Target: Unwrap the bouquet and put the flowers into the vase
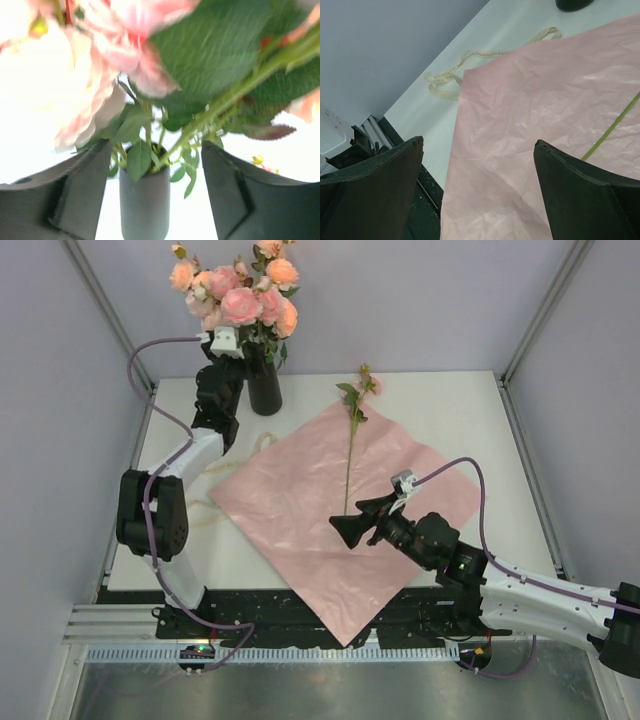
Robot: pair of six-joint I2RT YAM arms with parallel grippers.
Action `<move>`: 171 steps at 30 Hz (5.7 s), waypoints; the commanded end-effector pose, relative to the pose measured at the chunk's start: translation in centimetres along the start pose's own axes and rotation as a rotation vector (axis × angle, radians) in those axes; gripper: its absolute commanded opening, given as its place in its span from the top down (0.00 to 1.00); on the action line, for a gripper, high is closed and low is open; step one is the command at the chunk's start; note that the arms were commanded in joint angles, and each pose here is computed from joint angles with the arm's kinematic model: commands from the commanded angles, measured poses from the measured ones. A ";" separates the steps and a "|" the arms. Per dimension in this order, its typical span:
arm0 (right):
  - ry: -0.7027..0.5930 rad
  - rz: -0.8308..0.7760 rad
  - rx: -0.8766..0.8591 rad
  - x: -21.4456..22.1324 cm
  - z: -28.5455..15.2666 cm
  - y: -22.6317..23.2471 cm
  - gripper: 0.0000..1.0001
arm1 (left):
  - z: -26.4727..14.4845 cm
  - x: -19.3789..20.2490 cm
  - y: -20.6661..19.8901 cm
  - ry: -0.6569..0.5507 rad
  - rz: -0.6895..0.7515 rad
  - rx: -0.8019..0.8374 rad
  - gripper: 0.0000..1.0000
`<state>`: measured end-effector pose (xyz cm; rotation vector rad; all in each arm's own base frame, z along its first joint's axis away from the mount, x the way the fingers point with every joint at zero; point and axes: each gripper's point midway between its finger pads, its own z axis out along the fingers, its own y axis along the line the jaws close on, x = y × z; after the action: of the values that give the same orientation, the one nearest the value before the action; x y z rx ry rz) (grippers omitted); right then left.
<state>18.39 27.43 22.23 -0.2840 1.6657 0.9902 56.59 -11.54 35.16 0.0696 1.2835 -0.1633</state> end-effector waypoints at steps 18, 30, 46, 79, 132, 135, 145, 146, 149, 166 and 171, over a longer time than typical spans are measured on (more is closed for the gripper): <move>0.002 0.070 0.485 -1.6 1.0 -6.7 0.02 | -21.5 -4.6 -3.6 0.261 -0.244 0.196 0.00; 0.058 0.040 0.580 -0.9 7.2 -13.1 0.43 | -33.1 -2.1 -7.7 0.436 -0.297 0.467 0.00; 0.227 0.007 0.842 2.8 14.6 -20.5 0.51 | -33.9 -2.7 -6.3 0.411 -0.308 0.370 0.00; 0.368 0.024 0.865 8.5 16.4 -24.0 0.94 | -34.3 -3.8 -5.9 0.350 -0.294 0.351 0.00; -0.360 -0.078 -0.368 -7.5 -4.3 4.2 0.95 | -33.6 -9.7 -18.8 0.410 -0.789 0.940 0.02; -0.353 -0.116 -0.443 -7.6 -4.6 6.3 0.95 | -33.7 -9.7 -19.7 0.425 -0.789 0.964 0.03; -0.257 -0.130 -0.574 -5.8 -3.4 10.6 0.94 | -34.5 -12.1 -20.0 0.277 -0.748 1.016 0.09; -0.247 -0.131 -0.576 -5.4 -3.1 10.7 0.95 | -34.5 -12.1 -19.9 0.267 -0.741 1.014 0.13; -0.221 -0.121 -0.571 -4.4 -2.5 11.1 0.95 | -34.6 -12.5 -19.7 0.242 -0.729 1.009 0.24; -0.250 -0.076 -0.528 -4.4 -1.6 11.1 0.95 | -35.4 -11.0 -19.5 0.258 -0.733 1.009 0.48; -0.221 -0.053 -0.504 -3.5 -1.0 10.8 0.94 | -35.1 -11.2 -19.5 0.248 -0.740 0.998 1.00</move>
<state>11.81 32.27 27.41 -0.5947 1.2594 1.3133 17.13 -24.96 35.11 0.4673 1.3935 -1.4773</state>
